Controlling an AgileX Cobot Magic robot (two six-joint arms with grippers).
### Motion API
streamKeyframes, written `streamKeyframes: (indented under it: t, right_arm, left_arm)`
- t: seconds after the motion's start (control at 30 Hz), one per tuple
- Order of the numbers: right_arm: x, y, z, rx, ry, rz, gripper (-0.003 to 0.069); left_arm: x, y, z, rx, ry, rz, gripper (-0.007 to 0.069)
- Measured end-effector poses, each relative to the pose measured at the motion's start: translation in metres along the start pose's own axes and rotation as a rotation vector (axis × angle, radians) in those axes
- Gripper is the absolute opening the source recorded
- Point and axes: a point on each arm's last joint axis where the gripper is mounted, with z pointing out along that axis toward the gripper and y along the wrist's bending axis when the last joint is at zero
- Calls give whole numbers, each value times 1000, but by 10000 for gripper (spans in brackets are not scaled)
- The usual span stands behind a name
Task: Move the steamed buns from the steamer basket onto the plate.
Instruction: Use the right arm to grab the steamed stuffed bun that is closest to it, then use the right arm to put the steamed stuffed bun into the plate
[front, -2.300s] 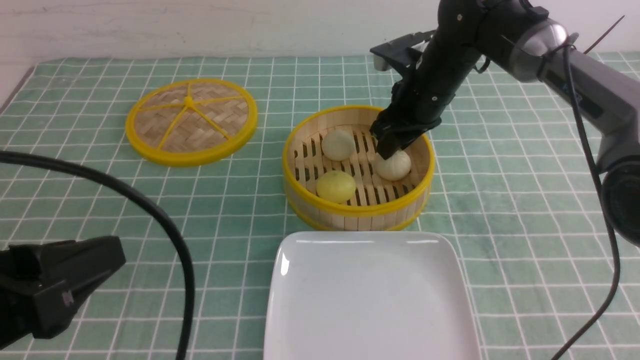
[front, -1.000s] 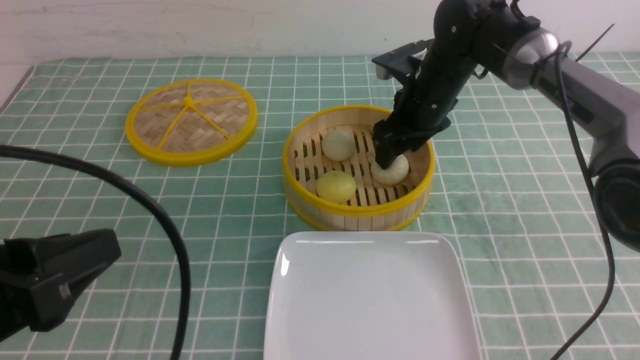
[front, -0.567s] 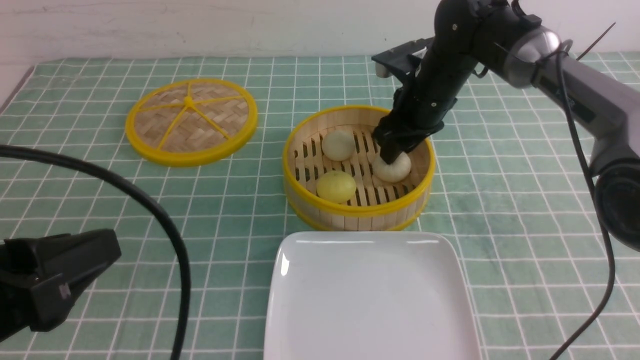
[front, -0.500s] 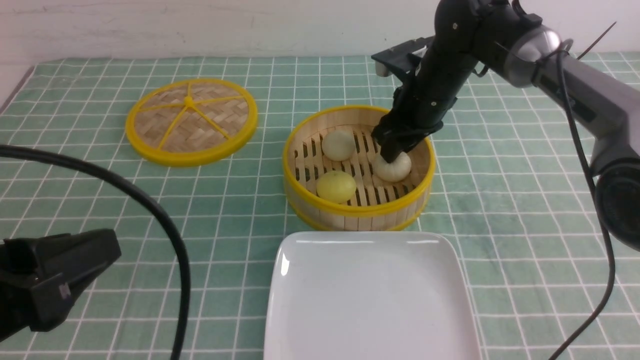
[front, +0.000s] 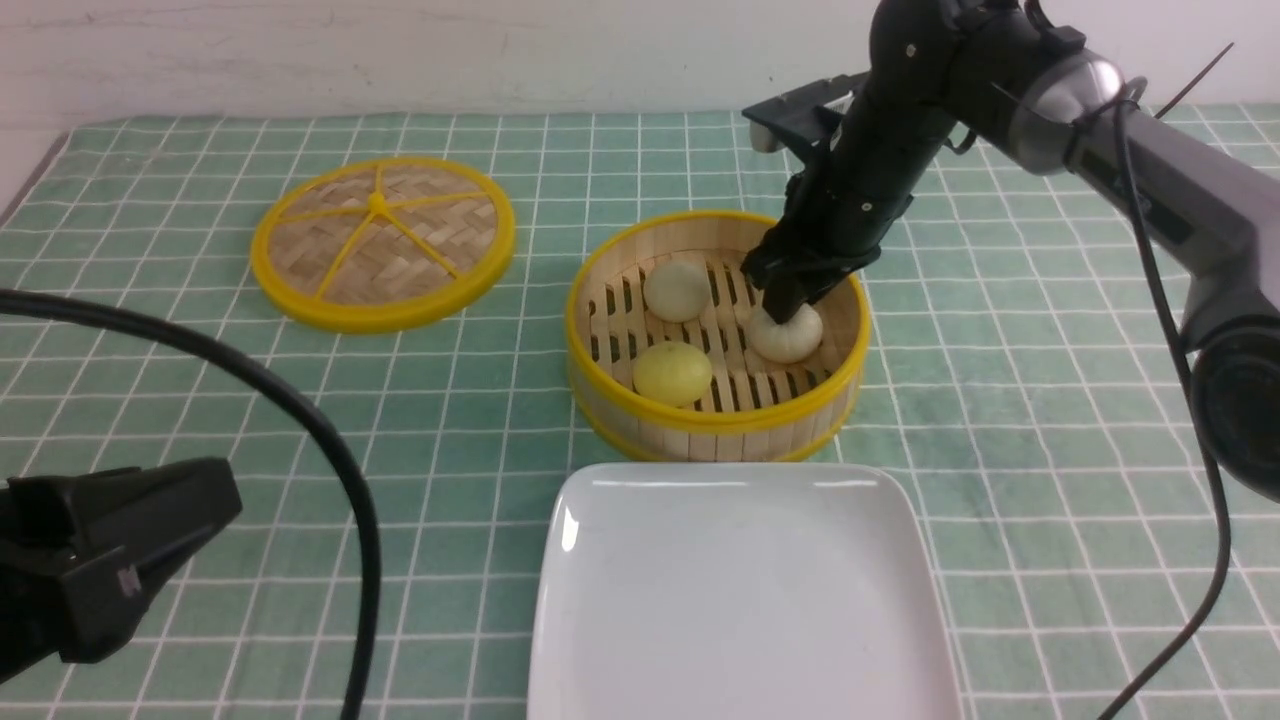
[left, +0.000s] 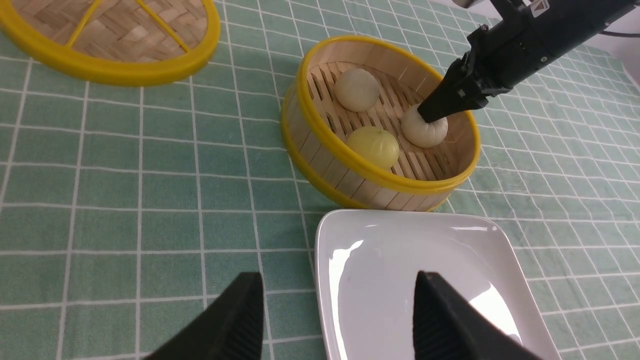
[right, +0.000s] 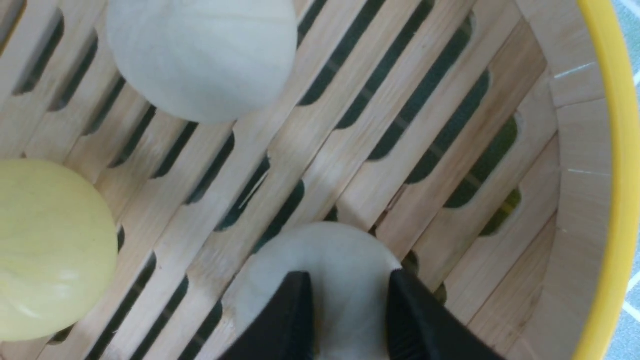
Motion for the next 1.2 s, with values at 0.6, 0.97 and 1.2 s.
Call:
streamKeyframes:
  t: [0.6,0.97,1.2]
  right_arm:
    - [-20,19,-106,68,-226,-60,18]
    - [-8,47,-213,90,-416,-4,18]
    - [31,63,-229,32,-335,47,18]
  left_arm:
    - [0,0,0,-1,-1,0,421]
    - [-3,2,0,-19,-36,0,421]
    - [-3,2,0,-19,-36,0,421]
